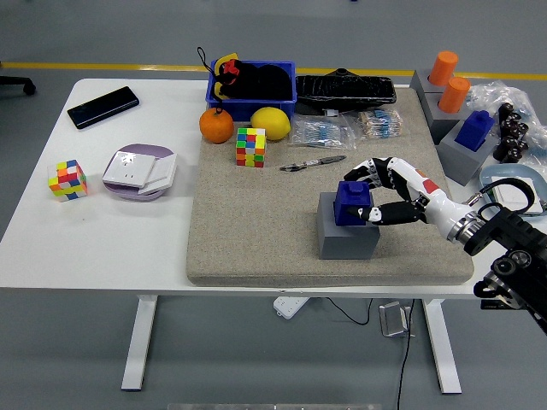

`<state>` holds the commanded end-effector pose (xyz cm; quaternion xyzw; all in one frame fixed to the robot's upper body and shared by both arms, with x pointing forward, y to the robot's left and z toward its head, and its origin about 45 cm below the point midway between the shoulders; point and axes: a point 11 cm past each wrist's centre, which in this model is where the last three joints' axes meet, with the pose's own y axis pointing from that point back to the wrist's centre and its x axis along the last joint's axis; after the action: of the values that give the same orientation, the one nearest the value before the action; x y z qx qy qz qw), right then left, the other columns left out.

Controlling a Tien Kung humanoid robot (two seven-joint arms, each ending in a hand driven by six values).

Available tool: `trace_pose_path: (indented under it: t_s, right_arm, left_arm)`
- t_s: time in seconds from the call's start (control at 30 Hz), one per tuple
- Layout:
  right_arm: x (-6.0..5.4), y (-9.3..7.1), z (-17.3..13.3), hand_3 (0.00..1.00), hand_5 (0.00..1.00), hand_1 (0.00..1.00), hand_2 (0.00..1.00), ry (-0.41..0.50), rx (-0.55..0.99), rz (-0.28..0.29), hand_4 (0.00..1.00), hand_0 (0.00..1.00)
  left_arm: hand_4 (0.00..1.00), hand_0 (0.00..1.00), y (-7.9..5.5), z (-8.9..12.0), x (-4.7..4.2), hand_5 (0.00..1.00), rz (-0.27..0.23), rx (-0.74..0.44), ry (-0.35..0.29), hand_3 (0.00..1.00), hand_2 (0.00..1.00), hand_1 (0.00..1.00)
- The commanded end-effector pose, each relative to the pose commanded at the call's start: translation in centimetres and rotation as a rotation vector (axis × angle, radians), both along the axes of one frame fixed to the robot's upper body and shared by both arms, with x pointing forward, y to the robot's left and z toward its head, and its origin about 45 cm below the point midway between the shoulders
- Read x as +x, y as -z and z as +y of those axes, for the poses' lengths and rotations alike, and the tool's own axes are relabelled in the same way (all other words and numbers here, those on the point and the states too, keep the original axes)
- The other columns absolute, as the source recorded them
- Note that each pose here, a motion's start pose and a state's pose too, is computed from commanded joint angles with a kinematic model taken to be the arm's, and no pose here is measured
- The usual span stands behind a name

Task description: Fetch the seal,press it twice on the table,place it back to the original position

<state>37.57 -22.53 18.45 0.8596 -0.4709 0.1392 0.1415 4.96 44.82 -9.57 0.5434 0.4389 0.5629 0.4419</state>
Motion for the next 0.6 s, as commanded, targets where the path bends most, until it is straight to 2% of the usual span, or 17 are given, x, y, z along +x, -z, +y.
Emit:
trace_pose_path:
  t_s: [0.1,0.13,0.6]
  right_arm:
    - [0.0,-0.2,0.0,0.572,0.002,0.477,0.500,0.003,0.004,-0.009,0.810,0.568]
    - [0.0,-0.2,0.1,0.553,0.002,0.449,0.464,0.004,0.006,-0.011,0.793,0.553]
    - [0.1,-1.4,0.2,0.529,0.002,0.429,0.446,0.000,0.009,-0.047,0.777,0.540]
  left_arm:
    - [0.669,0.734,0.0,0.0,0.00,0.307,0.000,0.000,0.000,0.745,0.687,0.694]
    - [0.669,0.734,0.0,0.0,0.00,0.307,0.000,0.000,0.000,0.745,0.687,0.694]
    - [0.670,0.735,0.0,0.0,-0.01,0.307,0.000,0.000,0.000,0.745,0.688,0.695]
